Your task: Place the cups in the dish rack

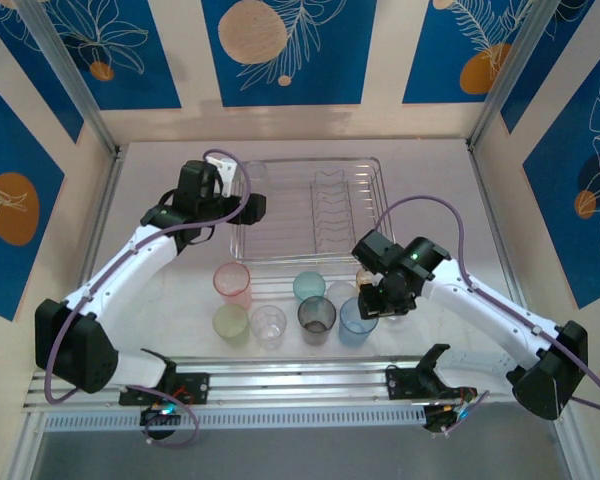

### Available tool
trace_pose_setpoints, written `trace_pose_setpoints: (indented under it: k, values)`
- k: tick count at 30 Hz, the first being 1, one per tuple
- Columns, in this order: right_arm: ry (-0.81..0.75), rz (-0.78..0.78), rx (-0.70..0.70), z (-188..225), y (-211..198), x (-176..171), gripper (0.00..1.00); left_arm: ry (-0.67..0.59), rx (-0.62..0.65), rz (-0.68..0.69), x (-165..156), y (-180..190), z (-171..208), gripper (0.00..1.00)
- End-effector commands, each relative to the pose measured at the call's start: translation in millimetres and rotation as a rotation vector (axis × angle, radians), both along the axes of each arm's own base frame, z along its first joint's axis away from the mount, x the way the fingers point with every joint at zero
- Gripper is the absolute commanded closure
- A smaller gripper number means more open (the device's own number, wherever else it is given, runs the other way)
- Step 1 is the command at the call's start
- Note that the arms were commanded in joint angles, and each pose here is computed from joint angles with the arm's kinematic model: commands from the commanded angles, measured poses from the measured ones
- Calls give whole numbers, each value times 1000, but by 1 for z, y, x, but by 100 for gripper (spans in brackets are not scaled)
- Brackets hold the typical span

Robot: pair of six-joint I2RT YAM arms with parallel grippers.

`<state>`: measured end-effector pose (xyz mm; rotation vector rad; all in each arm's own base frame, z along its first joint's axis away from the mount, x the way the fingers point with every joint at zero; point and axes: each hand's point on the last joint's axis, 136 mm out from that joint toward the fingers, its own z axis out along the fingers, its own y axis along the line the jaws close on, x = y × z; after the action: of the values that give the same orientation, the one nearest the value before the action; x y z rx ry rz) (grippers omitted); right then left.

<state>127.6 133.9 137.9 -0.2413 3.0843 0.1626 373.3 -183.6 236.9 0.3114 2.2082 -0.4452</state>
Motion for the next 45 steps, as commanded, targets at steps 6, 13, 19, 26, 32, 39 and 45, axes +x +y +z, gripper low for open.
trace_pose_setpoints:
  k: [6, 13, 19, 26, 32, 39, 45]
  values:
    - [-25, -25, -1, -6, 6, 10, 75, -30, -17, -55, -12, -4, 7, 0]
    - [7, -45, -35, -15, -2, 4, 85, 3, -31, -98, -18, -11, 2, 0]
    - [17, -52, -46, -14, -5, 1, 96, 5, -68, -167, -24, -22, 5, 0]
    - [-29, -4, 18, 20, -11, -9, 100, -10, -158, -307, -42, -42, 20, 0]
    - [-120, -38, 142, 61, -33, -19, 100, -9, -311, -486, -64, -69, 41, 0]
    - [-308, -73, 370, 137, -38, -14, 100, -116, -451, -664, -89, -84, 79, 0]
    - [-483, -39, 572, 201, -18, 13, 100, -152, -641, -845, -114, -96, 111, 0]
